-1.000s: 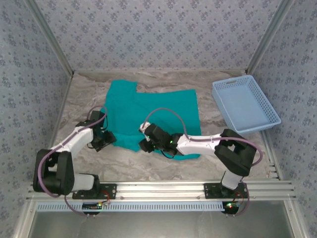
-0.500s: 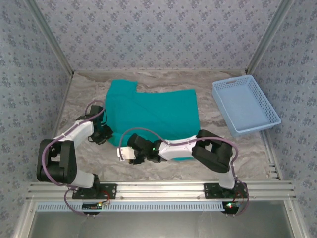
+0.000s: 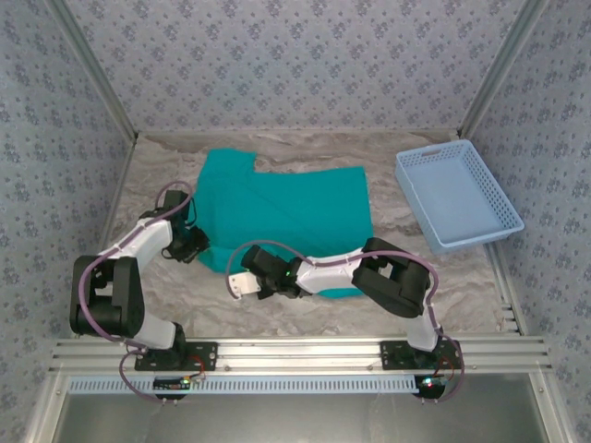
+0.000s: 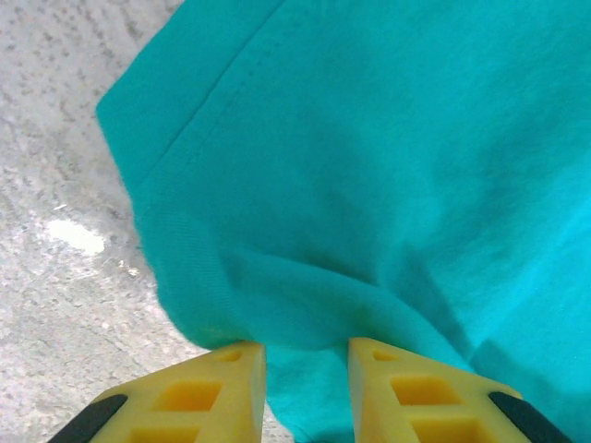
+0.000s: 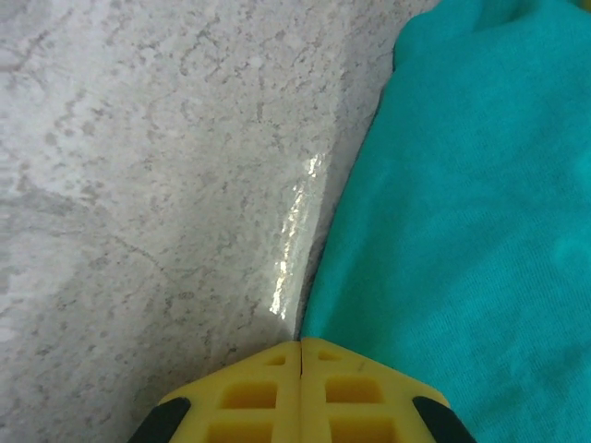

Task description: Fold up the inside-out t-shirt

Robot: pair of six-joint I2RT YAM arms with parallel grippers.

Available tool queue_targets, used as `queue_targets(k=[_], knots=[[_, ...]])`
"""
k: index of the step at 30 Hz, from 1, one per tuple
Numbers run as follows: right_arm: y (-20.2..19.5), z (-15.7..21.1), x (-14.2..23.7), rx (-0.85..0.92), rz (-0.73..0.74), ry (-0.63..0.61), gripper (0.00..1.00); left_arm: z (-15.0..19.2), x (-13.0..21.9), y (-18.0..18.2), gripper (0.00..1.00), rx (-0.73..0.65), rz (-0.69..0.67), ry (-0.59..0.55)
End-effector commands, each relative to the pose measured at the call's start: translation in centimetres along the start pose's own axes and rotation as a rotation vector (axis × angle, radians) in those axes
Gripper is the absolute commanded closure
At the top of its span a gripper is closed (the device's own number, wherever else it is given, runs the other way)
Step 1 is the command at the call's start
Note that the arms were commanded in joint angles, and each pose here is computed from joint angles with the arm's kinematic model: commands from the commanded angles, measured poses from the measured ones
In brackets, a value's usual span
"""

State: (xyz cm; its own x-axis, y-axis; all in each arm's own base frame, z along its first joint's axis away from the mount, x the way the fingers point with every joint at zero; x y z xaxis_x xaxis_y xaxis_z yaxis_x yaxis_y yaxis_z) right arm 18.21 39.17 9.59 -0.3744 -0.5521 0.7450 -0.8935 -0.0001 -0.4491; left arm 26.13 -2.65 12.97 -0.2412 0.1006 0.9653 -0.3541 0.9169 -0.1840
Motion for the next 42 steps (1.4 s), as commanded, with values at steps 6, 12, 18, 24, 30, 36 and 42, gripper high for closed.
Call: queue_targets(k=[6, 12, 18, 24, 30, 36, 42], knots=[[-2.7, -3.5, 5.2, -0.158, -0.136, -0.248, 1.0, -1.0, 3.0, -0.7, 0.58, -0.023, 0.052, -0.053], [-3.2, -8.0, 8.6, -0.428, -0.302, -0.475, 1.0, -1.2, 6.3, 0.2, 0.54, -0.003, 0.041, -0.129], [-2.4, -11.1, 9.6, -0.719, -0.446, -0.575, 1.0, -1.0, 8.3, 1.5, 0.51, 0.004, -0.009, -0.2], [1.0, -7.3, 7.4, -0.734, -0.415, -0.423, 0.87, 0.1, 7.3, 2.0, 0.5, 0.0, -0.01, -0.159], [4.4, -5.0, 8.4, -0.379, -0.542, -0.204, 0.49, 1.6, 5.4, 2.8, 0.49, -0.005, -0.029, -0.089], [2.4, -4.4, 8.7, -0.454, -0.457, -0.277, 0.46, 5.1, 3.4, 3.6, 0.5, 0.04, -0.007, 0.03], [1.2, -2.9, 5.7, -0.569, -0.292, -0.237, 0.46, 6.7, 2.3, 3.7, 0.54, 0.084, -0.008, 0.038]])
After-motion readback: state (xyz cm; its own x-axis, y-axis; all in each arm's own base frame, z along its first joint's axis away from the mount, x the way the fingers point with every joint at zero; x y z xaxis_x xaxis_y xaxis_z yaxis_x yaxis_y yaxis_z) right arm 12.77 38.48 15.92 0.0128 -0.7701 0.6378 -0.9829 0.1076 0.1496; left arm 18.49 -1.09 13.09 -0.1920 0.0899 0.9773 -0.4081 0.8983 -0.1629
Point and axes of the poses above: each hand's point on the last joint's axis, 136 mm out from that joint toward the fingers, its own x axis back along the fingers, its own y axis along the line the jaws close on, z = x × y, the point moved 9 cm from there along x, back along the fingers, and after that the axes turned 15 degrees about -x, right-handed, at the moved point
